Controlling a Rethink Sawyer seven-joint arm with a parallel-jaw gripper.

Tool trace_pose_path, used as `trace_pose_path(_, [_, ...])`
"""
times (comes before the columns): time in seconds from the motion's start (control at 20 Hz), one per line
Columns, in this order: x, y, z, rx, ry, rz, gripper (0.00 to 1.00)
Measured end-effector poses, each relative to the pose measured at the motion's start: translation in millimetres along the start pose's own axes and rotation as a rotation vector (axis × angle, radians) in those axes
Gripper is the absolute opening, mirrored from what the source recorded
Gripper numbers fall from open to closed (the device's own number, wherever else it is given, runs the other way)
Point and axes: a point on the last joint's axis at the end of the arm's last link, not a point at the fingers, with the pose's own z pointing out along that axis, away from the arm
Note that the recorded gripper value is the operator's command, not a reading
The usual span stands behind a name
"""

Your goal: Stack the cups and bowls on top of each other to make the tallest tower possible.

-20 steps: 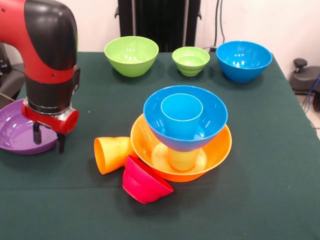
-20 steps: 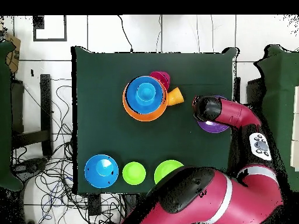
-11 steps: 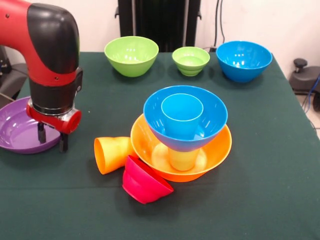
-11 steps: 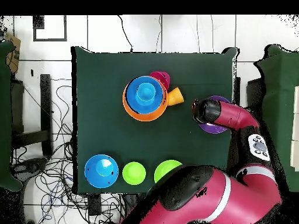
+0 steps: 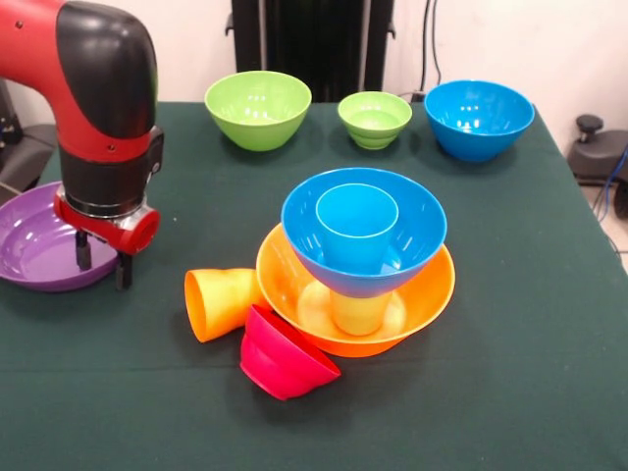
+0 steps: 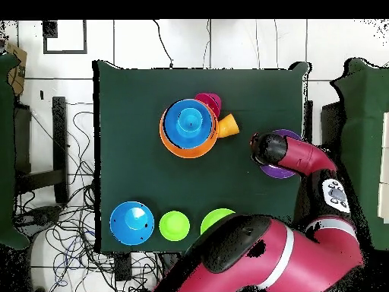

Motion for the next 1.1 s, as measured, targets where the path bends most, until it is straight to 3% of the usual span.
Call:
trace_pose_path(0.15, [1.3,0.3,-0.5,0.004,-0.007,0.015,1.0])
trace_pose_path(0.2, [2.1,0.5,-1.1,0.007,-0.01,0.018,0.0])
trace_pose_path(0.55, [-6.4,-0.7,-13.3,0.016,-0.029,0.03,0.0])
trace_pose_path(1.1, [-4.5,-1.9,-12.7,0.01,-0.018,0.058,0.0])
